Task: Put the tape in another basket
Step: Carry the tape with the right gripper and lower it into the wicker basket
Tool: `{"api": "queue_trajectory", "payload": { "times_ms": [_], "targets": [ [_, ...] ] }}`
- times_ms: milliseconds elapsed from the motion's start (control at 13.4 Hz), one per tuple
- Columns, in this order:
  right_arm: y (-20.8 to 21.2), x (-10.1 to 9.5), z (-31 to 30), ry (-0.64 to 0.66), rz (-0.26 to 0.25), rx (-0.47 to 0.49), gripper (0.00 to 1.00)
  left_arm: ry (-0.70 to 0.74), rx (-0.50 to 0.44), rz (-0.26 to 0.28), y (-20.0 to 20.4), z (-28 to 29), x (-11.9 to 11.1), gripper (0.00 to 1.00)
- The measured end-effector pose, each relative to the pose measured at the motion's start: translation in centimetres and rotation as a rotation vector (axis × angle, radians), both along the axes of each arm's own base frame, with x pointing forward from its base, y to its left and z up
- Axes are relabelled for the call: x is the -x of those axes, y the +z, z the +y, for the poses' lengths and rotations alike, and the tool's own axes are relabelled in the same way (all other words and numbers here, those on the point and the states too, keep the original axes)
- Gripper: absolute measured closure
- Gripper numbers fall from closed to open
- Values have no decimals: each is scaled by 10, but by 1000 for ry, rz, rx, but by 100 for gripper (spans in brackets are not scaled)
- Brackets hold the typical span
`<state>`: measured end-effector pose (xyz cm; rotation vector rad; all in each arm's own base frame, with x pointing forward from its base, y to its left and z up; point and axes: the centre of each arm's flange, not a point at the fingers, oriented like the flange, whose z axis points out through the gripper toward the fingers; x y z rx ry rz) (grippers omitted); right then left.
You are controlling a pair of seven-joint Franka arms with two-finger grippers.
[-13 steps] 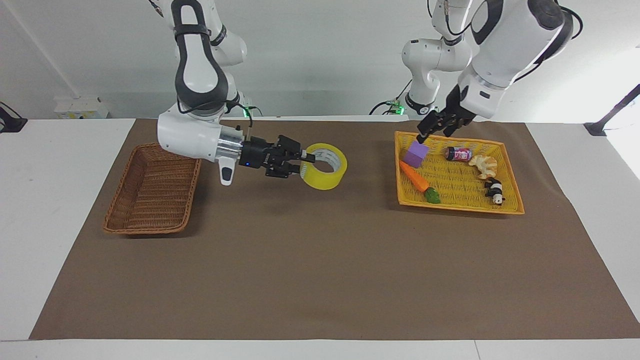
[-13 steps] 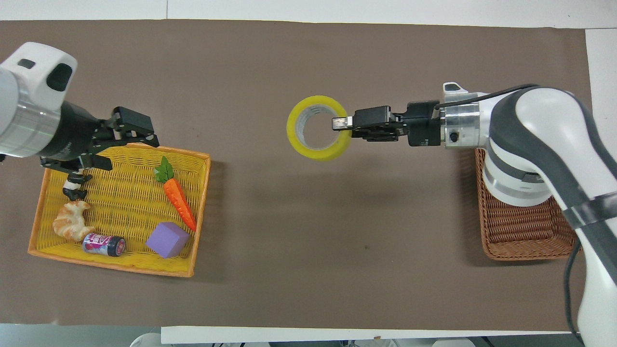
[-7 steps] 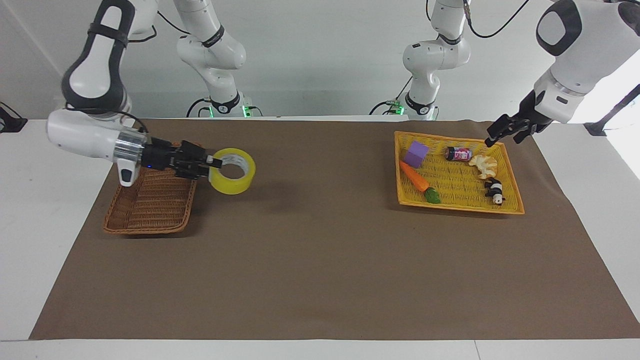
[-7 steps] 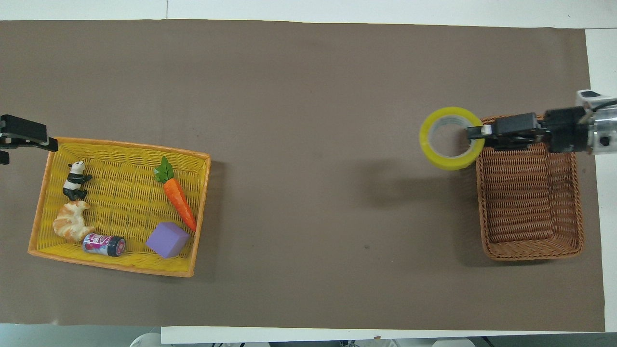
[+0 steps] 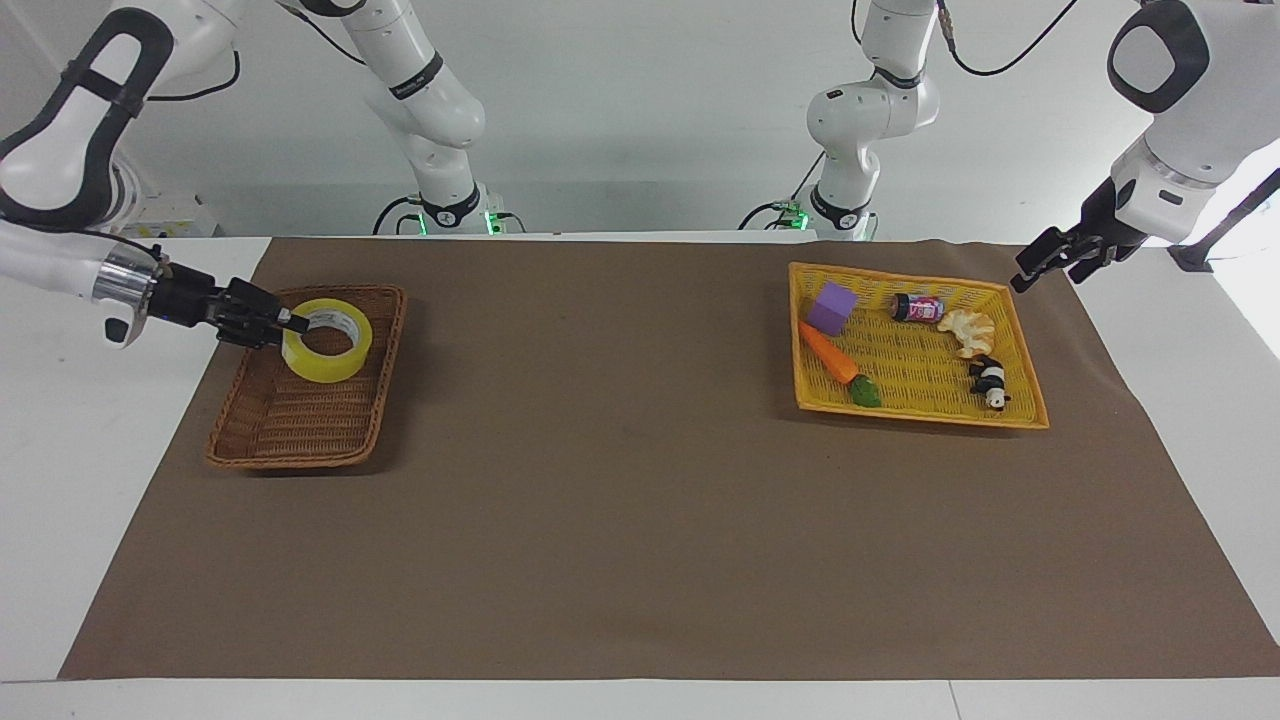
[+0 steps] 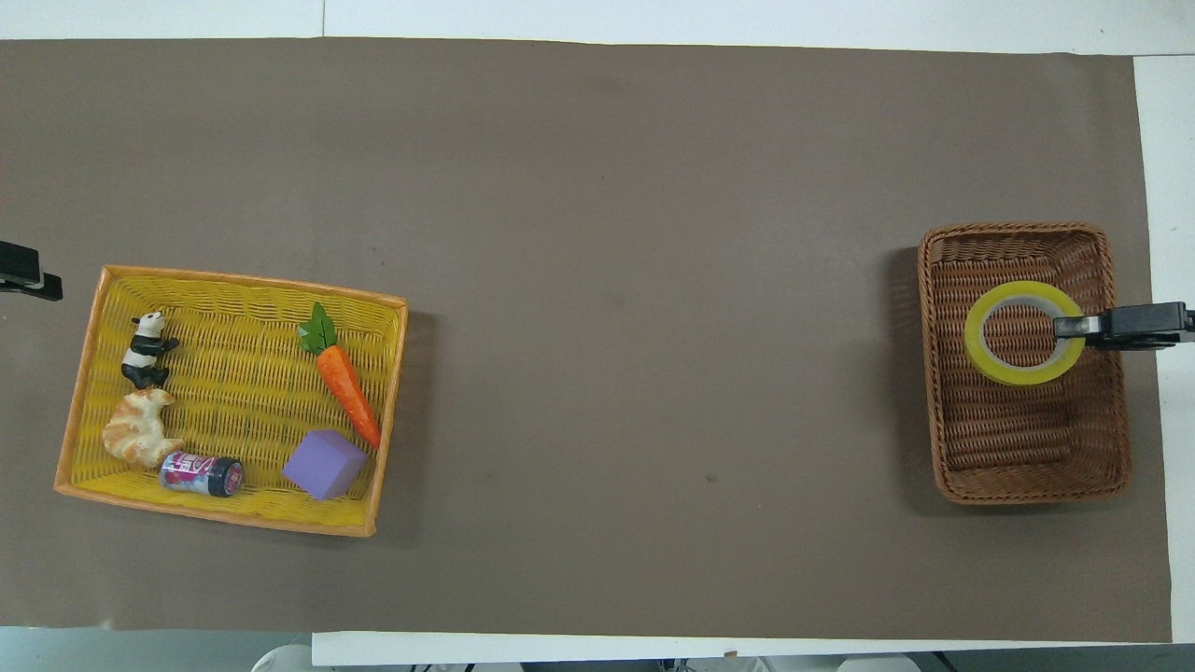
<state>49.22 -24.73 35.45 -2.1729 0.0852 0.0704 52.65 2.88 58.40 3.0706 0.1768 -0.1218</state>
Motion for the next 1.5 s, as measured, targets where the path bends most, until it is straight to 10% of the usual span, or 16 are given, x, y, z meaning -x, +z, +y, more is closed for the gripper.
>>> {"api": "queue_trajectory", "payload": {
  "times_ms": [822, 1495],
  "targets": [
    [-22, 8, -3, 103, 74, 122, 46, -81, -63, -78, 7, -31, -10, 0],
    [-41, 15, 1, 120, 73, 144, 46, -151, -112, -32, 18, -50, -31, 0]
  ]
}}
